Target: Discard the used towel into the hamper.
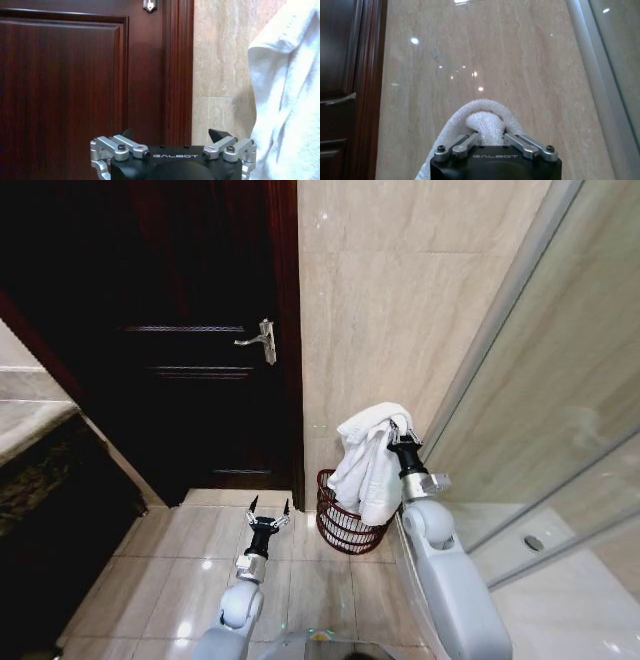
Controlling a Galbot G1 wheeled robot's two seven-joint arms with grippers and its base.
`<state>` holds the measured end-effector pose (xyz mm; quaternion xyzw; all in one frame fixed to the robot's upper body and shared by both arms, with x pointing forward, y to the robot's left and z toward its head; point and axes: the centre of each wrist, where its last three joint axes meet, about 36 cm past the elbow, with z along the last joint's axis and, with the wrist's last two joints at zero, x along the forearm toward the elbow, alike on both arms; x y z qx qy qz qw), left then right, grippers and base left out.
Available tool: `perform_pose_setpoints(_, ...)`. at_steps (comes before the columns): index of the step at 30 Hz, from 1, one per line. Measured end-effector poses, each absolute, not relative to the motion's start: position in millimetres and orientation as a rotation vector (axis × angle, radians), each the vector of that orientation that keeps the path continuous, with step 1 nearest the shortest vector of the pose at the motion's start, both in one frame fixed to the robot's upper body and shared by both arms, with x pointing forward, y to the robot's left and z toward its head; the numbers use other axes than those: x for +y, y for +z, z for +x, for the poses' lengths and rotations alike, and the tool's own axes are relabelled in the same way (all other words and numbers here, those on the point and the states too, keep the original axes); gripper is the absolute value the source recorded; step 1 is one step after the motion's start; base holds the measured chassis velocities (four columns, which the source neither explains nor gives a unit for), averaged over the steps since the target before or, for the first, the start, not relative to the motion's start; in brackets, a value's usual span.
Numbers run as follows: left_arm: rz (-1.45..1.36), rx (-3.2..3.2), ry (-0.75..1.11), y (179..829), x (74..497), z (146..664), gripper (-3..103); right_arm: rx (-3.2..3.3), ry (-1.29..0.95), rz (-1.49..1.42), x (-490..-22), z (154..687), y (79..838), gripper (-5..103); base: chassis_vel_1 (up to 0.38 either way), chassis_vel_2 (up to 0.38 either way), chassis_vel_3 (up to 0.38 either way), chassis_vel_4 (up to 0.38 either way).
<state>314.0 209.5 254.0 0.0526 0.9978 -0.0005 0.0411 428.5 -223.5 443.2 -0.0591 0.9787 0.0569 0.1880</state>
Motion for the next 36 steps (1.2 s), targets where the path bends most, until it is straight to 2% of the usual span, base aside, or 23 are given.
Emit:
perform_pose_setpoints(19, 0.163, 3.06, -0.02, 252.4, 203.5, 313.4, 100, 2.763, 0.153, -0.108, -218.4, 392.0, 428.4, 8, -0.035, 0.034, 0.031, -0.031)
perform_pose_setpoints(36, 0.166, 3.06, -0.01, 253.5, 198.1, 309.1, 100, 2.783, 0.167, -0.098, -230.3, 437.9, 420.8, 8, 0.0, 0.0, 0.0, 0.0)
